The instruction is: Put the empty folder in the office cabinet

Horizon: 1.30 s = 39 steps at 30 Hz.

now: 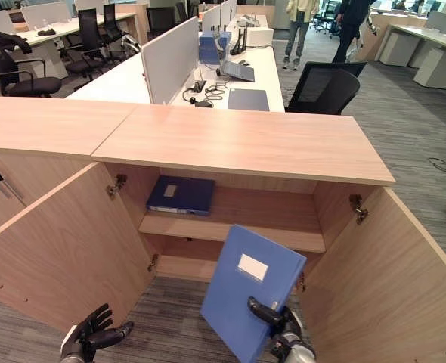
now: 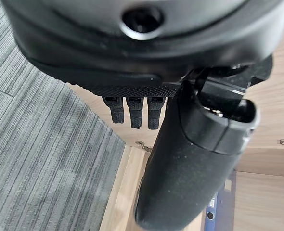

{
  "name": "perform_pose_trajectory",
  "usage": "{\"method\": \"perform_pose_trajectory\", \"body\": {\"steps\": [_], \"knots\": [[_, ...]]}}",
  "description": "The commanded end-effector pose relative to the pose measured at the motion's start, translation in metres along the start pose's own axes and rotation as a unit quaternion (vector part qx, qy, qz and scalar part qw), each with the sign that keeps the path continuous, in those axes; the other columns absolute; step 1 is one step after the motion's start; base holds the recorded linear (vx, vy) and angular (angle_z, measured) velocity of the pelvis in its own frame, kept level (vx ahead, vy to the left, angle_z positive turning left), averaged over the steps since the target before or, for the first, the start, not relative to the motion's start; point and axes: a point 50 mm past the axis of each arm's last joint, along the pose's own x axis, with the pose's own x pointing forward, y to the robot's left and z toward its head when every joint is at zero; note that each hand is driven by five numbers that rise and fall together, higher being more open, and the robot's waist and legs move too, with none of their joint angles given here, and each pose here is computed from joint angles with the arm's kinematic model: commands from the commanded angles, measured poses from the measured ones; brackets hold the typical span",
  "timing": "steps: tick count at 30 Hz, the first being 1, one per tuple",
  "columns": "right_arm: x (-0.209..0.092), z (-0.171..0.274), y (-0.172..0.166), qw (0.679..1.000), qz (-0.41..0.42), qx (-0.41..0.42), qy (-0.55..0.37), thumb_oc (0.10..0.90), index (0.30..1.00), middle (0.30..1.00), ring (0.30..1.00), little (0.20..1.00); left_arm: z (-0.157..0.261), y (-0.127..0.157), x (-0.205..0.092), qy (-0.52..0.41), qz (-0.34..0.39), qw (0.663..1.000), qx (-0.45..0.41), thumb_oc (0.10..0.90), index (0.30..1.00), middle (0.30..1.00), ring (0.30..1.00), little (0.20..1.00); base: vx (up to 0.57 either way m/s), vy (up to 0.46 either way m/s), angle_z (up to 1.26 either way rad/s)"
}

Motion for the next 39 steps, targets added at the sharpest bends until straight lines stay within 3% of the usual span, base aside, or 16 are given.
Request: {"method": "perform_pose_trajectory", "body": {"steps": [1, 7, 23, 24, 28, 39], "knots": [[0.015, 0.062, 0.046, 0.989, 0.077, 0.069, -0.108, 0.400, 0.300, 0.300, 0.300, 0.300, 0.044, 0.008, 0.005, -0.084, -0.001, 0.996, 0.015, 0.800, 0.900, 0.900, 0.900, 0.900, 0.00, 0.000, 0.00], [0.026, 0.078, 0.082, 0.974, 0.087, 0.161, -0.132, 0.400, 0.300, 0.300, 0.300, 0.300, 0.034, -0.002, 0.002, -0.058, -0.030, 0.997, 0.031, 0.800, 0.900, 0.900, 0.900, 0.900, 0.01, 0.004, 0.00], [0.030, 0.174, 0.123, 0.932, 0.117, 0.241, -0.246, 0.400, 0.300, 0.300, 0.300, 0.300, 0.037, -0.005, 0.004, -0.049, -0.075, 0.992, 0.086, 0.800, 0.900, 0.900, 0.900, 0.900, 0.01, 0.012, 0.03], [0.023, 0.201, 0.134, 0.916, 0.146, 0.250, -0.278, 0.400, 0.300, 0.300, 0.300, 0.300, 0.042, -0.004, 0.005, -0.059, -0.077, 0.991, 0.094, 0.800, 0.900, 0.900, 0.900, 0.900, 0.00, 0.057, 0.08], [0.010, 0.239, 0.146, 0.884, 0.176, 0.288, -0.323, 0.400, 0.300, 0.300, 0.300, 0.300, 0.049, -0.008, 0.005, -0.071, -0.090, 0.989, 0.098, 0.800, 0.900, 0.900, 0.900, 0.900, -0.08, 0.067, 0.01], [-0.025, 0.288, 0.171, 0.829, 0.237, 0.311, -0.399, 0.400, 0.300, 0.300, 0.300, 0.300, 0.084, -0.001, 0.013, -0.124, -0.070, 0.982, 0.127, 0.800, 0.900, 0.900, 0.900, 0.900, -0.04, 0.107, -0.04]]}}
